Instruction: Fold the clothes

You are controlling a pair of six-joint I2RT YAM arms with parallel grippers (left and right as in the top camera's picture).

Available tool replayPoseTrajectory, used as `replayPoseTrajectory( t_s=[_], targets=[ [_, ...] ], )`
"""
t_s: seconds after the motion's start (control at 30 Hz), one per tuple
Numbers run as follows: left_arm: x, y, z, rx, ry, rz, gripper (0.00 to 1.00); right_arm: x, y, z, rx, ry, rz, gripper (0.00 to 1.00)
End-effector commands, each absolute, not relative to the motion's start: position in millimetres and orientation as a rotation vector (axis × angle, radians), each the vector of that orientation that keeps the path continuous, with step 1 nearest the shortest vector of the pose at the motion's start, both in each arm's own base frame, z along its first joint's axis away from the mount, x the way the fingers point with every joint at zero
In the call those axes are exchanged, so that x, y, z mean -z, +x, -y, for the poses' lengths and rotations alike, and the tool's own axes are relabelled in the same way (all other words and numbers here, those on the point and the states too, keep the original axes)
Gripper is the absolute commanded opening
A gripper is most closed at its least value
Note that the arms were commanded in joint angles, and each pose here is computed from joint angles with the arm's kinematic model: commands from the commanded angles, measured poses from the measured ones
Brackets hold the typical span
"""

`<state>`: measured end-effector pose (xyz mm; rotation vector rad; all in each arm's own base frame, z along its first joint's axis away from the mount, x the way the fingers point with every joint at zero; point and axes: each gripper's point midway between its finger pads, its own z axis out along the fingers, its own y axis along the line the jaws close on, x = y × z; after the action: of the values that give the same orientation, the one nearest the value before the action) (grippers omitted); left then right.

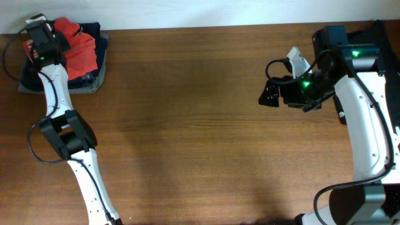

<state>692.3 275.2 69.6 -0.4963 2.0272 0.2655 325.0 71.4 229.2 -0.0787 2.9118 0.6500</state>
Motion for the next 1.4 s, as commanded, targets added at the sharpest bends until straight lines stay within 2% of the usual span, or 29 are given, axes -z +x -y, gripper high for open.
replayPoseTrajectory(
  t_s=[0.0, 0.17, 0.33, 0.43, 0.6, 1.1, 1.37],
  targets=[
    [-164, 702, -251, -0.226, -0.401, -1.912, 0.12, -235, 322, -68, -0.639, -0.062, -2.898, 0.99],
    [-208, 699, -225, -0.206, -0.367, -1.899, 0.12, -235, 322, -68, -0.639, -0.062, -2.899, 0.99],
    [-202, 684, -198, -0.179, -0.357, -2.028, 0.09, -235, 322, -68, -0.638, -0.063, -2.898, 0.99],
    [-193, 681, -187, -0.168, -0.347, -2.076, 0.06, -235, 322, -68, -0.637, -0.068, -2.898, 0.99],
    [-161, 680, -178, -0.177, -0.321, -2.156, 0.06, -235, 323, -68, -0.636, -0.069, -2.894, 0.99],
    [-79, 679, -193, -0.217, -0.371, -2.263, 0.07, -235, 324, -68, -0.635, -0.07, -2.889, 0.99],
    [-54, 698, -205, -0.242, -0.376, -2.173, 0.07, -235, 324, -68, -0.636, -0.069, -2.89, 0.99]
  ],
)
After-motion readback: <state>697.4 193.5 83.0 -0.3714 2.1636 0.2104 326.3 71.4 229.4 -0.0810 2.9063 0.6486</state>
